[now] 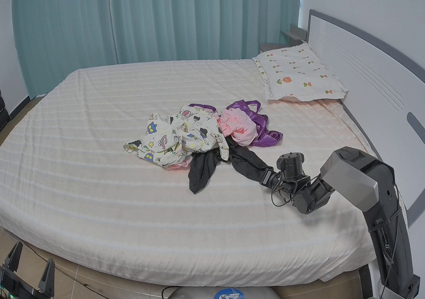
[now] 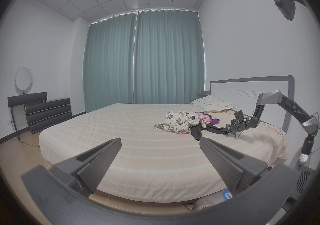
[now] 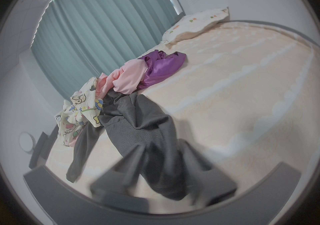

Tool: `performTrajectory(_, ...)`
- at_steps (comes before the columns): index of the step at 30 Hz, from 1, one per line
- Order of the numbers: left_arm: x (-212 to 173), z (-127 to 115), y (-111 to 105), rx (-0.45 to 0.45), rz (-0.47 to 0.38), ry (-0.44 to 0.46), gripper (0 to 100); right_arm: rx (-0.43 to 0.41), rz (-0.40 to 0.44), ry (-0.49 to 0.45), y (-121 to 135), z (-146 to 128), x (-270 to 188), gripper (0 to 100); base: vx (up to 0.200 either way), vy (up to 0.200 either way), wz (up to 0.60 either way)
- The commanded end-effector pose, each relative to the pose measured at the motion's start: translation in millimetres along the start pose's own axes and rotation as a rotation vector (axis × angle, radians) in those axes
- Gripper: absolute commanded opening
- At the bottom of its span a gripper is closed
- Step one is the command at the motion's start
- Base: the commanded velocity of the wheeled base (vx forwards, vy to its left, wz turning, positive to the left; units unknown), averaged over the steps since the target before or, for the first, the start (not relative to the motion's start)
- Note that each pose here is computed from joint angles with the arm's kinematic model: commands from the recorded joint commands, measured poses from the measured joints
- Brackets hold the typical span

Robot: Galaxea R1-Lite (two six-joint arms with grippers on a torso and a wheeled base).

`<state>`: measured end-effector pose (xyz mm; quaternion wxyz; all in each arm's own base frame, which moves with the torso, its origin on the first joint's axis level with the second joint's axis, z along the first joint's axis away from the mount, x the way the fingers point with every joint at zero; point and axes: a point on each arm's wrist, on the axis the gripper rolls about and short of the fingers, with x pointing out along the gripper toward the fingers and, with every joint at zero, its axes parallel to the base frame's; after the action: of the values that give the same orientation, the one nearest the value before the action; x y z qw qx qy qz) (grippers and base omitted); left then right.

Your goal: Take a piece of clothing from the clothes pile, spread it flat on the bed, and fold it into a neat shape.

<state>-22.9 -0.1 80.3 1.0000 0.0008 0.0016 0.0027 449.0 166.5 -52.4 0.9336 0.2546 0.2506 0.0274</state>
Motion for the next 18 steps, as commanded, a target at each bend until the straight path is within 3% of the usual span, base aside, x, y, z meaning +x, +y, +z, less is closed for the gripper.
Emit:
performTrajectory(1, 0.1, -4.8, 0.0, 0.004, 0.002, 0.001, 100, 0.057, 0.0, 0.006, 3.1, 5.4, -17.1, 0, 0.0, 0.0, 0.0)
performTrajectory(5, 0.1, -4.8, 0.0, 0.004, 0.002, 0.001, 100, 0.181, 0.03, -0.006, 7.2, 6.9, -39.7, 0, 0.0, 0.0, 0.0)
performTrajectory(14, -0.3, -1.9, -1.2, 0.059, -0.054, -0.025, 100, 0.227, 0.065, -0.002, 16.5, 5.9, -54.8, 0, 0.0, 0.0, 0.0)
performTrajectory(16, -9.1, 37.9, -1.2, 0.008, -0.055, -0.166, 100, 0.226, 0.064, 0.005, 16.3, 3.4, -55.2, 0, 0.0, 0.0, 0.0)
performTrajectory(18, -8.6, 74.9, -1.4, -0.07, -0.066, -0.186, 100, 0.226, 0.072, 0.001, 17.4, 2.7, -55.4, 0, 0.0, 0.0, 0.0)
